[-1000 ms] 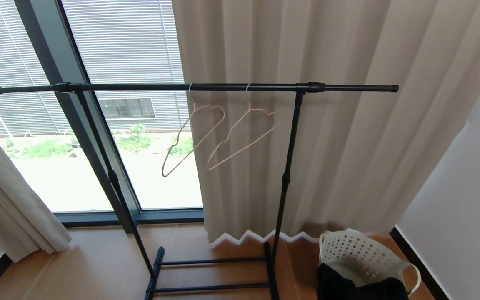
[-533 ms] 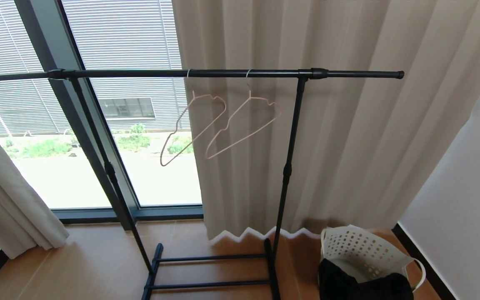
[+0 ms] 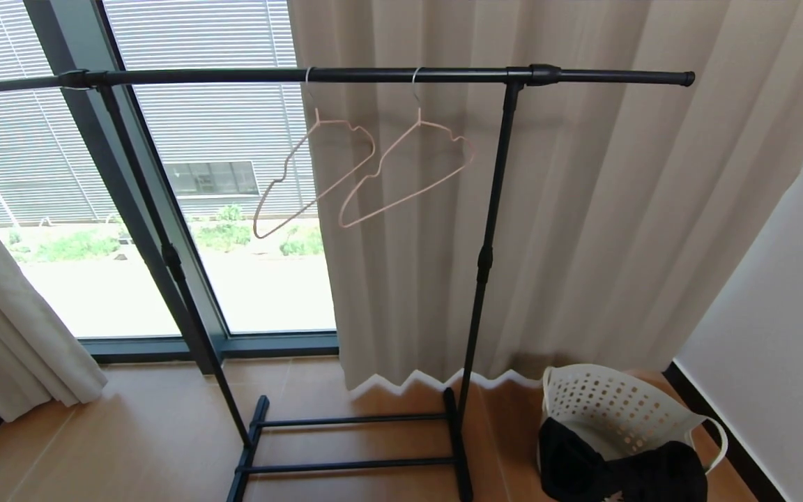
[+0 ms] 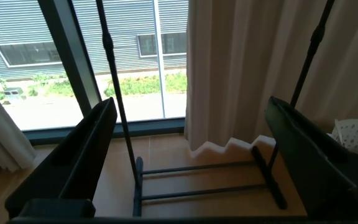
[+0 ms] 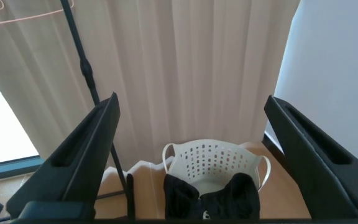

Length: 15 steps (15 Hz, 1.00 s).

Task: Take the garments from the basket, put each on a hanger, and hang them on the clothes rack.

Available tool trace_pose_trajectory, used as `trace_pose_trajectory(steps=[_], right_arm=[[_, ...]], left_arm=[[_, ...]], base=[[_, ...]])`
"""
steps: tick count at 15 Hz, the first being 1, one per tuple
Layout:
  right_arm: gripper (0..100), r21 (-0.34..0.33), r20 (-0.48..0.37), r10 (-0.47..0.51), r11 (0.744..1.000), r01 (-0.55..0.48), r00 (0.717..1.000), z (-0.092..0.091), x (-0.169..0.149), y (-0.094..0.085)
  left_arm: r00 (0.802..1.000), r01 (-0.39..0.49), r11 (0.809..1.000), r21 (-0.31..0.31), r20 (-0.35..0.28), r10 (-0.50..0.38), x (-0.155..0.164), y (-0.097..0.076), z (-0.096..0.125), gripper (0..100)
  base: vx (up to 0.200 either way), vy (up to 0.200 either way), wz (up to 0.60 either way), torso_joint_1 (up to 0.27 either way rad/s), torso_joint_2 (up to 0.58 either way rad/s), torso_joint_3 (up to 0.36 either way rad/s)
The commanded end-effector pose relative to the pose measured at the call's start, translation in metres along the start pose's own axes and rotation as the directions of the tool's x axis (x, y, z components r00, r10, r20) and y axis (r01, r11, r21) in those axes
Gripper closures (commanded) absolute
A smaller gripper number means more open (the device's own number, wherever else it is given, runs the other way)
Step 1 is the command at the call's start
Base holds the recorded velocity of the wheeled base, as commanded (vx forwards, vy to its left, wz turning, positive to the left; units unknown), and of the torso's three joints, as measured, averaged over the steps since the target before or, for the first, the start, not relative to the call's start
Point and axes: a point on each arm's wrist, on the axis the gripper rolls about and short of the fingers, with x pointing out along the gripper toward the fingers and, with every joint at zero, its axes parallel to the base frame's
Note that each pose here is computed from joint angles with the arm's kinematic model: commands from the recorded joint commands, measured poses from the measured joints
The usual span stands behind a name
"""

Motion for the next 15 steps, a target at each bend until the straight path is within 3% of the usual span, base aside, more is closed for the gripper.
trace_pose_trajectory(steps=[1, 15], right_arm=[[0, 0.000, -0.001, -0.002, 1.000, 0.002, 1.000, 0.0000, 0.0001, 0.0000], [0, 0.000, -0.002, 0.001, 1.000, -0.001, 1.000, -0.0001, 0.0001, 0.0000]], left_arm=[[1.000, 0.000, 1.000, 0.000, -0.003, 0.000, 0.0001, 0.0000, -0.0001, 0], [1.000, 0.000, 1.000, 0.000, -0.003, 0.000, 0.0001, 0.0000, -0.0001, 0]], base=[[0.000, 0.000, 0.00, -0.198, 0.52, 0.320], [0.000, 0.000, 0.00, -0.147, 0.49, 0.339]])
